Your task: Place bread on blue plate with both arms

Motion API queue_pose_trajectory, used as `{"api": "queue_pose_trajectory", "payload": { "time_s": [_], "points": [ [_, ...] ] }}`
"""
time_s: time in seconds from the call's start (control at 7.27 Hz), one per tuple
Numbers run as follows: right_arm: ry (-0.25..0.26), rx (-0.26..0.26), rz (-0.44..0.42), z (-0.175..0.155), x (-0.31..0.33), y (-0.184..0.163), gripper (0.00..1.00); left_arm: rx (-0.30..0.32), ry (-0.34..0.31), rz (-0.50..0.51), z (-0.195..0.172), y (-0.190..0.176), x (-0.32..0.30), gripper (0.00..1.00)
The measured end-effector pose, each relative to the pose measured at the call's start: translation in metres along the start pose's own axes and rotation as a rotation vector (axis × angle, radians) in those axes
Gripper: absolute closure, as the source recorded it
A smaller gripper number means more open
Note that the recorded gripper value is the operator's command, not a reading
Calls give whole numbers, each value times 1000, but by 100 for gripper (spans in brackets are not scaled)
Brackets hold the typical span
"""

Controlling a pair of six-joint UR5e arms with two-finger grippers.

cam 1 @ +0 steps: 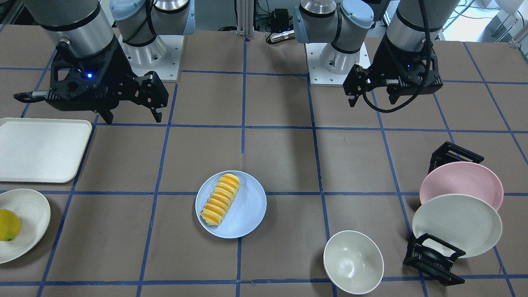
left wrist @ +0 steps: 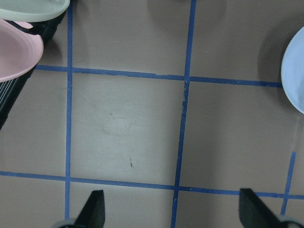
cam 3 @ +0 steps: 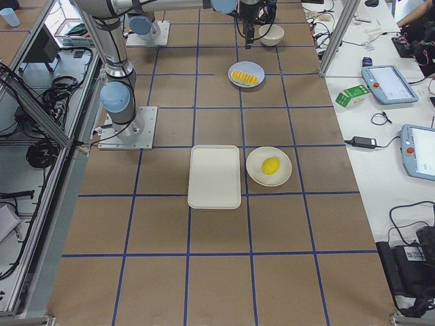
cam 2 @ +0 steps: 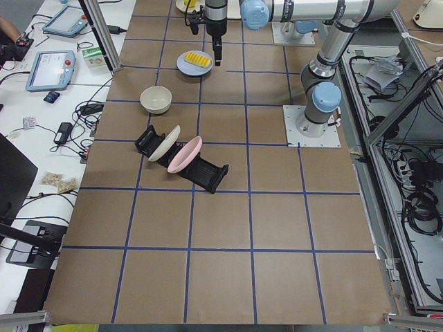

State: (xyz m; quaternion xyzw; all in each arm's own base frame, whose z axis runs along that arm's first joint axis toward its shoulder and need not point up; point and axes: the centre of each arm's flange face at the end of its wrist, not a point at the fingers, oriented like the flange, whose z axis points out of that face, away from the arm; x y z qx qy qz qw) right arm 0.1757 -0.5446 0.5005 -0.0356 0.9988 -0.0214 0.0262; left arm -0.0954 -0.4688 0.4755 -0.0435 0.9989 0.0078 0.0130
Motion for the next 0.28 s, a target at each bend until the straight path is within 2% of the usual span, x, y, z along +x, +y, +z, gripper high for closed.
{"api": "queue_pose_trajectory", "payload": {
  "time_s": [0.28],
  "points": [
    [8,-7,-20,2,-1,-1,0,-5,-1,-1,2,0,0,0]
  ]
}}
